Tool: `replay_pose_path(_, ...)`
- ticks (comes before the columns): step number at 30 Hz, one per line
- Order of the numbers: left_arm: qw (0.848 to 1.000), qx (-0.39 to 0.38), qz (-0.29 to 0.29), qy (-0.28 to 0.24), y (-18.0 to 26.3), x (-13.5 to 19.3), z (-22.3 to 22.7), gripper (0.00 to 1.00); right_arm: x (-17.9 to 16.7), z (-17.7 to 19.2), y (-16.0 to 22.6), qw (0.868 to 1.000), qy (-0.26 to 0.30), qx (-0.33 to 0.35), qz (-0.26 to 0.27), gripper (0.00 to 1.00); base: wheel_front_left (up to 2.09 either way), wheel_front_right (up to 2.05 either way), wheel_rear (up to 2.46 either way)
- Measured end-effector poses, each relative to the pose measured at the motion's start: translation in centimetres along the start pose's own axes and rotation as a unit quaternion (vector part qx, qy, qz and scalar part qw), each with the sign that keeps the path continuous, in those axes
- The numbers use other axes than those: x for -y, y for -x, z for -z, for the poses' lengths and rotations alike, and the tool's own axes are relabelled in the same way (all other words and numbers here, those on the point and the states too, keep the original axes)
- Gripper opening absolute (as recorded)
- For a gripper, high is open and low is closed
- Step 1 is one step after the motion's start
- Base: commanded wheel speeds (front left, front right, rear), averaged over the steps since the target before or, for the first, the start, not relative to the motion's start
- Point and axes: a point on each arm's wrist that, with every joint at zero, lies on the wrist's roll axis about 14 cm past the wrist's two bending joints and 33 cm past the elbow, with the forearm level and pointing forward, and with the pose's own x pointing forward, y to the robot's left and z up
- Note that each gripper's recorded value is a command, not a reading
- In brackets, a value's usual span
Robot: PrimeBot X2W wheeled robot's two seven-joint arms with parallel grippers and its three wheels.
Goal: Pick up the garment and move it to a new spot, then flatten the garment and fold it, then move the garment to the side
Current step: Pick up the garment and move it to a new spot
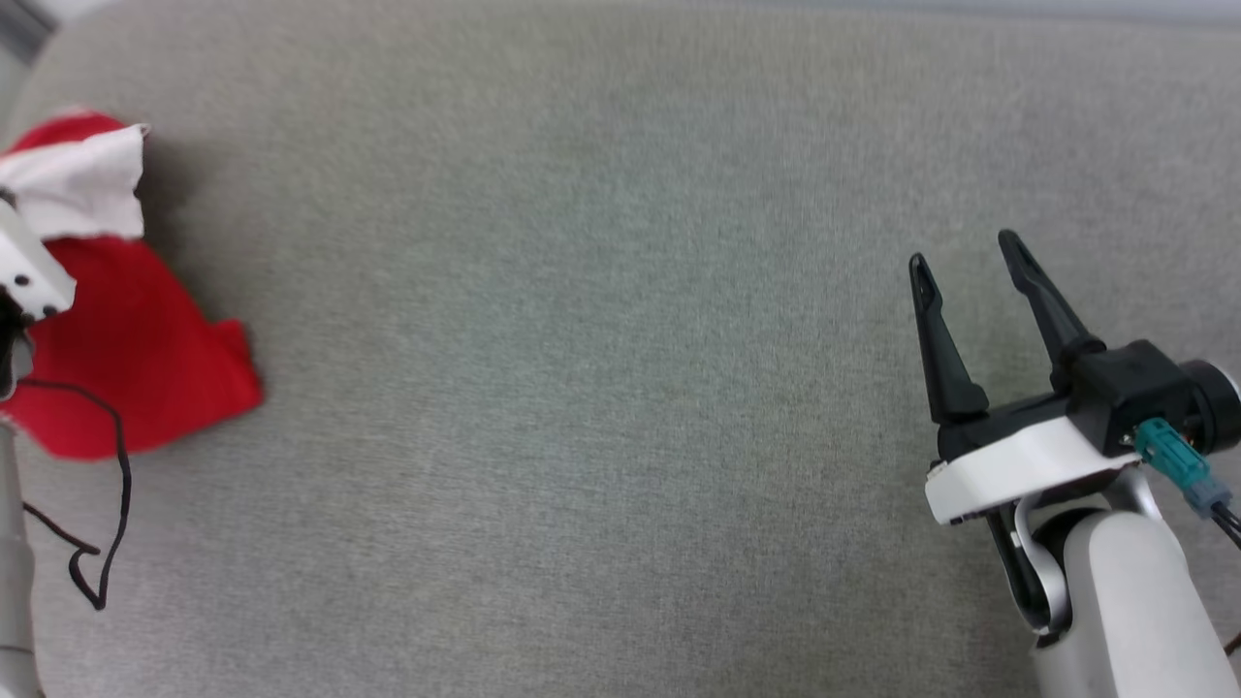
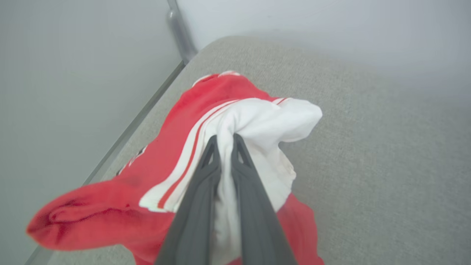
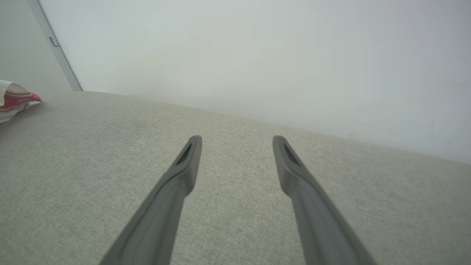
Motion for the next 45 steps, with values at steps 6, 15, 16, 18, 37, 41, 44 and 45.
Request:
replay_pose_path(6,0.985,0.170,0.018,-0.009,4.2,1.0,-7.8,0.00,-0.5,-2.9,1.6,1.000,0.008,0.025,0.001,1.00,0.00,0.00,0.00)
replay_pose_path(15,0.938,0.333,0.099,0.002,10.7,5.8,-13.9,0.00,0.1,-6.4,4.9,0.998,0.016,0.053,0.025,1.00,0.00,0.00,0.00)
replay_pose_path(16,0.933,0.342,0.114,0.001,11.1,7.1,-14.2,0.00,0.4,-6.5,5.4,0.998,0.016,0.051,0.030,1.00,0.00,0.00,0.00)
replay_pose_path(18,0.923,0.355,0.149,-0.004,12.0,10.1,-14.3,0.00,1.2,-6.6,6.3,0.998,0.019,0.049,0.043,1.00,0.00,0.00,0.00)
replay_pose_path(37,0.826,0.233,0.509,-0.064,21.7,36.7,2.4,0.00,8.0,-6.4,13.7,0.985,0.010,0.035,0.169,1.00,0.00,0.00,0.00)
replay_pose_path(41,0.827,0.150,0.534,-0.089,22.0,37.2,9.5,0.00,8.4,-5.6,13.7,0.984,0.005,0.025,0.174,1.00,0.00,0.00,0.00)
replay_pose_path(44,0.833,0.101,0.535,-0.101,22.2,36.6,13.6,0.00,8.4,-5.1,13.6,0.985,0.001,0.021,0.173,1.00,0.00,0.00,0.00)
replay_pose_path(45,0.834,0.089,0.534,-0.107,22.2,36.3,14.6,0.00,8.3,-5.0,13.5,0.985,0.000,0.021,0.172,1.00,0.00,0.00,0.00)
